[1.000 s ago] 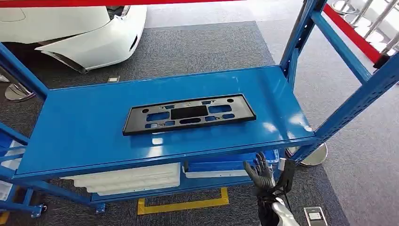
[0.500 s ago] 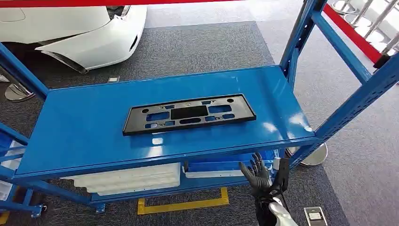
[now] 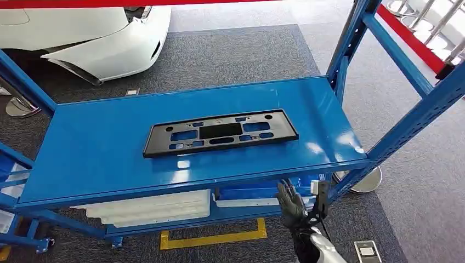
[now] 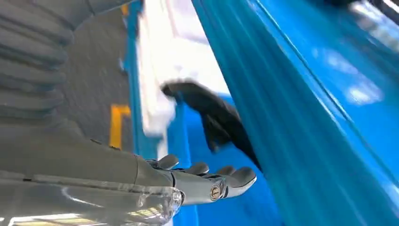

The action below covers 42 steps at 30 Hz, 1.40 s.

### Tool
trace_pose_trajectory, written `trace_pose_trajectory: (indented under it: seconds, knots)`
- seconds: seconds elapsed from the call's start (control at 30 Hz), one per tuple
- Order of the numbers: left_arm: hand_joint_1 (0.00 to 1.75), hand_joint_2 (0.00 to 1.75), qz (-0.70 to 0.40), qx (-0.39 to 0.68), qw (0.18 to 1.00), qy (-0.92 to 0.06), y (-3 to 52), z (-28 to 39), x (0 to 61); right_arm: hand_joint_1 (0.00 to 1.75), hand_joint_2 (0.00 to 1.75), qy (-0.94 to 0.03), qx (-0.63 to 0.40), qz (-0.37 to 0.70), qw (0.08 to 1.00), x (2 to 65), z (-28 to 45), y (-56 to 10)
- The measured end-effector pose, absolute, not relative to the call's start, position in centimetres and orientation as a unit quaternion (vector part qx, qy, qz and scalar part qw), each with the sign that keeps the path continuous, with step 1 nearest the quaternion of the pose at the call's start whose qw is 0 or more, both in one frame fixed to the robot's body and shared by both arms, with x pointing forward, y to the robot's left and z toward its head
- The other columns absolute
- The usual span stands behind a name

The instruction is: Take the parts from the cabinet and place them on the table.

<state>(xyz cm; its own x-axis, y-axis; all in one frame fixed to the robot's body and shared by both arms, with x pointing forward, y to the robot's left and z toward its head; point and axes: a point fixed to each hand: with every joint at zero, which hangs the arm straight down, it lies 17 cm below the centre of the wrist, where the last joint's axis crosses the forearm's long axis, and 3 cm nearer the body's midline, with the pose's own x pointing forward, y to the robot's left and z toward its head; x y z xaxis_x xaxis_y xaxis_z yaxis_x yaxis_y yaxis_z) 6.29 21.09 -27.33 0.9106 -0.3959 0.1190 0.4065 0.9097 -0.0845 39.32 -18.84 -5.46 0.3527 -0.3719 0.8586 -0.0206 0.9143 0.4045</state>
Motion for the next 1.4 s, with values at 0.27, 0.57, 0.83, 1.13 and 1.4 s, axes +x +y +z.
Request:
trace_pose_trajectory:
  seconds: [0.27, 0.57, 0.83, 1.13, 1.4]
  knots:
    - [0.00, 0.00, -0.213, -0.053, 0.974, -0.050, 21.1, -27.3, 6.4, 0.00, 0.00, -0.531, 0.259, -0.108, 0.800, 38.5, -4.2, -12.5]
    - [0.00, 0.00, -0.217, -0.052, 0.974, -0.051, 21.1, -27.3, 6.4, 0.00, 0.00, -0.508, 0.309, -0.102, 0.798, 37.5, -3.4, -8.7]
    - [0.00, 0.00, -0.229, -0.051, 0.971, -0.048, 21.2, -27.3, 6.4, 0.00, 0.00, -0.458, 0.390, -0.103, 0.792, 35.3, -2.6, -3.3]
    - [0.00, 0.00, -0.246, -0.048, 0.967, -0.050, 21.2, -27.2, 7.4, 0.00, 0.00, -0.378, 0.463, -0.107, 0.794, 32.8, -1.8, 2.2]
    - [0.00, 0.00, -0.252, -0.046, 0.965, -0.051, 21.3, -27.2, 7.5, 0.00, 0.00, -0.322, 0.479, -0.124, 0.807, 31.3, -2.8, 4.2]
